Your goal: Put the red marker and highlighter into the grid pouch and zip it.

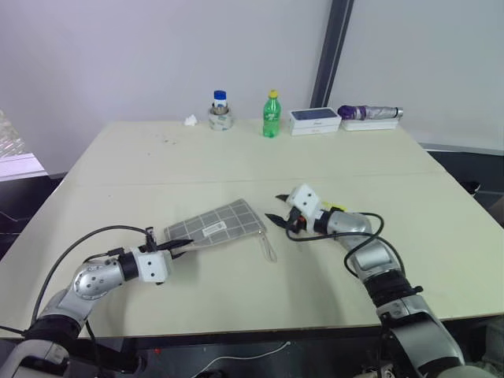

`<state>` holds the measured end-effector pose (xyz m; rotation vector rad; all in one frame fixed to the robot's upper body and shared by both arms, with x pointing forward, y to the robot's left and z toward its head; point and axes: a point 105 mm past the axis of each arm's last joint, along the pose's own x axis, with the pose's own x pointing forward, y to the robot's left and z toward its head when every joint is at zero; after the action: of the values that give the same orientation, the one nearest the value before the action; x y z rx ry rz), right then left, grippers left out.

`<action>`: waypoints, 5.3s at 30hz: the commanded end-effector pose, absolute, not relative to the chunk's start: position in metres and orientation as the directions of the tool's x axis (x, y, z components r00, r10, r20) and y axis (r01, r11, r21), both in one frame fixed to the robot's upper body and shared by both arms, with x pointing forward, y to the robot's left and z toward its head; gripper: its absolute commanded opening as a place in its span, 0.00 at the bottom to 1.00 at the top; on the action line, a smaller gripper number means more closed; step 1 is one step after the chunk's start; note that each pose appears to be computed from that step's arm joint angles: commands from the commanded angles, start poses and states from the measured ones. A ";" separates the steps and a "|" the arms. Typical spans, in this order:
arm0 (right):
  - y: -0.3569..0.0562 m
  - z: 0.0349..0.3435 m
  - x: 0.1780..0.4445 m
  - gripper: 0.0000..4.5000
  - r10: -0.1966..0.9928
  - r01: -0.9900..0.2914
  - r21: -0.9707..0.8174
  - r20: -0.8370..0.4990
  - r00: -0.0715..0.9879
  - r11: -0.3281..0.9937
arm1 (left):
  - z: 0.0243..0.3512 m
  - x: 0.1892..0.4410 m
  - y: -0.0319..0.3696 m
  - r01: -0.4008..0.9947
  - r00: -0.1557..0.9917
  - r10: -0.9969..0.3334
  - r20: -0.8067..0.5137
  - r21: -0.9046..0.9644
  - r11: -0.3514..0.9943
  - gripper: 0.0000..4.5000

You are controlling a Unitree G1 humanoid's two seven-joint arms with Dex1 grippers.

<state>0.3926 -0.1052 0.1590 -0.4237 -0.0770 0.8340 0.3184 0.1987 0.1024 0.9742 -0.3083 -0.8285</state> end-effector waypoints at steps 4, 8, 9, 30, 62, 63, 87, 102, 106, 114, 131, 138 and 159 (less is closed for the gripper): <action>-0.104 0.159 0.350 0.99 0.790 -0.786 -0.264 -0.117 0.602 0.560 | 0.113 0.317 0.203 0.388 0.762 -0.648 -0.012 0.809 0.441 0.00; -0.084 0.135 0.342 0.99 0.766 -0.779 -0.207 -0.159 0.623 0.591 | 0.106 0.314 0.204 0.364 0.801 -0.598 0.006 0.789 0.495 0.00; -0.079 0.133 0.341 0.99 0.762 -0.777 -0.176 -0.159 0.628 0.604 | 0.104 0.313 0.201 0.366 0.802 -0.598 0.004 0.787 0.497 0.00; -0.043 0.104 0.374 0.33 0.701 -0.723 -0.017 -0.233 0.675 0.691 | 0.100 0.307 0.196 0.361 0.815 -0.579 -0.006 0.788 0.499 0.00; 0.033 0.161 0.302 0.00 0.972 -0.857 -0.512 -0.171 0.159 0.050 | 0.133 0.335 0.150 0.323 0.802 -0.595 0.054 0.799 0.508 0.00; 0.033 0.161 0.300 0.00 0.974 -0.851 -0.525 -0.173 0.146 0.034 | 0.133 0.335 0.149 0.322 0.800 -0.598 0.050 0.805 0.498 0.00; 0.006 0.149 0.309 0.78 0.965 -0.815 -0.579 -0.214 0.151 -0.001 | 0.131 0.332 0.152 0.309 0.808 -0.589 0.029 0.830 0.465 0.00; -0.083 0.166 0.298 0.99 0.872 -0.857 -0.160 0.123 0.475 0.489 | 0.130 0.331 0.170 0.300 0.837 -0.545 0.046 0.795 0.527 0.00; -0.111 0.157 0.296 0.99 0.755 -0.764 -0.036 0.184 0.629 0.645 | 0.129 0.332 0.170 0.306 0.837 -0.545 0.044 0.790 0.532 0.00; -0.147 0.151 0.317 0.99 0.539 -0.528 -0.107 0.172 0.825 0.842 | 0.126 0.335 0.165 0.319 0.824 -0.565 0.032 0.798 0.510 0.00; -0.207 0.149 0.378 0.99 0.413 -0.403 -0.302 -0.034 0.910 0.864 | 0.124 0.333 0.160 0.330 0.815 -0.579 0.023 0.803 0.497 0.00; -0.234 0.145 0.410 0.99 0.429 -0.489 -0.309 -0.243 0.870 0.816 | 0.126 0.339 0.147 0.337 0.805 -0.592 0.041 0.790 0.512 0.00; -0.234 0.140 0.434 0.34 0.451 -0.553 -0.228 -0.378 0.809 0.801 | 0.129 0.336 0.145 0.312 0.817 -0.573 0.065 0.786 0.534 0.00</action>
<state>0.4280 -0.2374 0.1197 -0.3206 0.3753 0.5439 0.3360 0.1462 0.1141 0.8517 -0.2823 -0.5642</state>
